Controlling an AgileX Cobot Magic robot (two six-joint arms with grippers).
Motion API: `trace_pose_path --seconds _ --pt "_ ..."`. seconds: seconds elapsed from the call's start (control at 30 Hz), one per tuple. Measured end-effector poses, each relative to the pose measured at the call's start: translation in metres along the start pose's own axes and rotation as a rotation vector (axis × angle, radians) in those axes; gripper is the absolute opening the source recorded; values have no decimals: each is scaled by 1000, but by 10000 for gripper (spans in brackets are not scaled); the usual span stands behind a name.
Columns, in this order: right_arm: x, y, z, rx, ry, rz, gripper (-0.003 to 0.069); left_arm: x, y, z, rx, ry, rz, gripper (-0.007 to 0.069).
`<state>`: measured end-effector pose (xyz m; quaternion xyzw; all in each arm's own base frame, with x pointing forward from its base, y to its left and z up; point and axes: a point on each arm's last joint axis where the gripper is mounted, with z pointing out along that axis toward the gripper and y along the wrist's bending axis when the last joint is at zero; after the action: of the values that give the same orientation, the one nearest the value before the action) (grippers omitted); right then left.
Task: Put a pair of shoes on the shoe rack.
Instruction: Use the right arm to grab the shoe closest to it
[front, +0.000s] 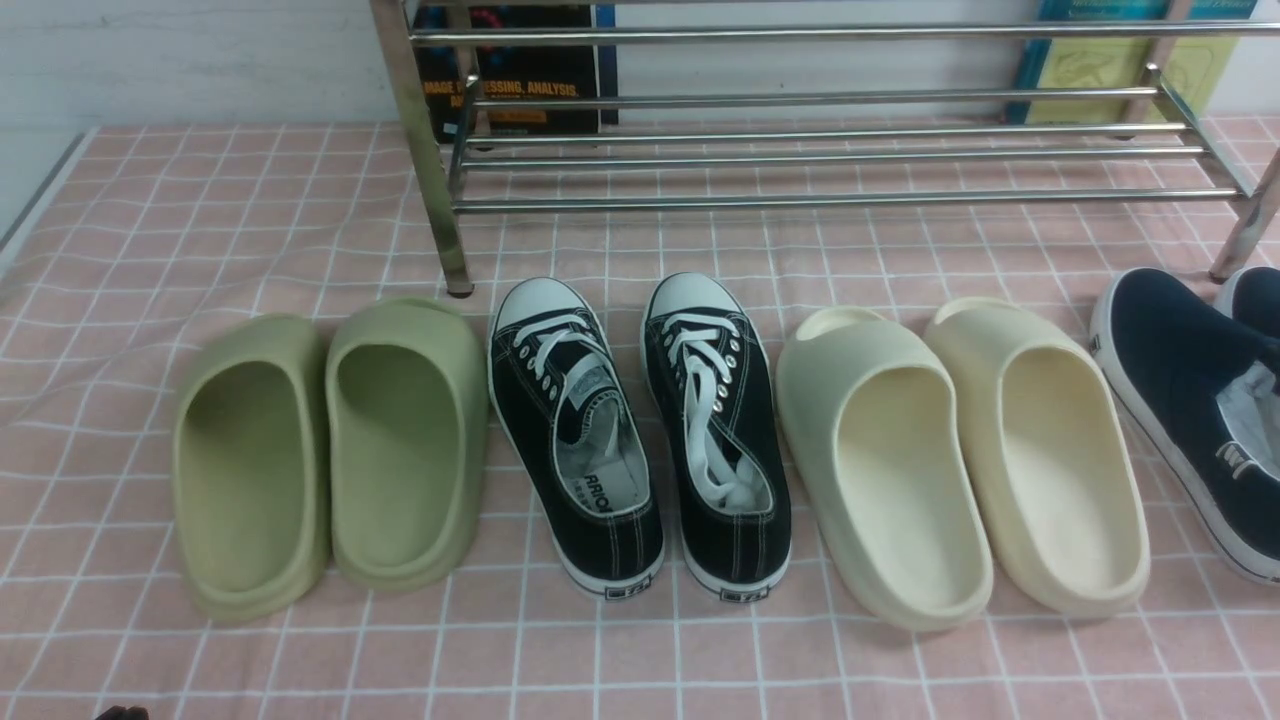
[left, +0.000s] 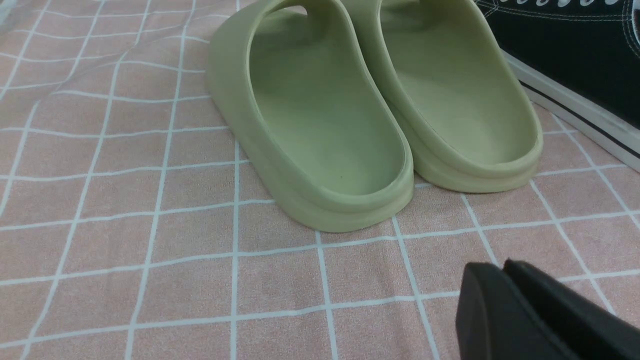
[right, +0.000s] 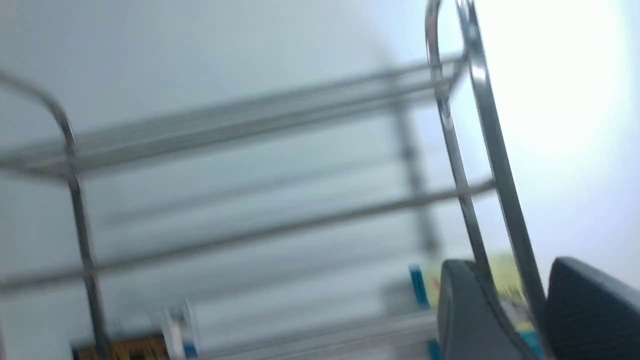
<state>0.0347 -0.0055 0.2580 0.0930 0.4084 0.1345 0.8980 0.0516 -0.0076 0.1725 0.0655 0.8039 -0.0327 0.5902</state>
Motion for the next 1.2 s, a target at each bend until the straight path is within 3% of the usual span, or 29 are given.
trace_pose_path --seconds 0.1,0.2,0.47,0.67,0.7,0.83,1.03,1.2 --pt "-13 3 -1 -44 -142 89 240 0 0 0 0 0 0 60" --pt "-15 4 -1 -57 -162 103 240 0 0 0 0 0 0 64" --pt "-21 16 26 -64 65 -77 240 0 0 0 0 0 0 74" --pt "-19 19 92 39 396 -111 240 0 0 0 0 0 0 76" --pt "-1 14 114 94 587 -117 240 0 0 0 0 0 0 76" --pt "50 -1 145 218 1035 -145 240 0 0 0 0 0 0 76" --pt "115 -24 157 331 1456 -185 240 0 0 0 0 0 0 76" --pt "158 -40 155 357 1726 -262 240 0 0 0 0 0 0 79"
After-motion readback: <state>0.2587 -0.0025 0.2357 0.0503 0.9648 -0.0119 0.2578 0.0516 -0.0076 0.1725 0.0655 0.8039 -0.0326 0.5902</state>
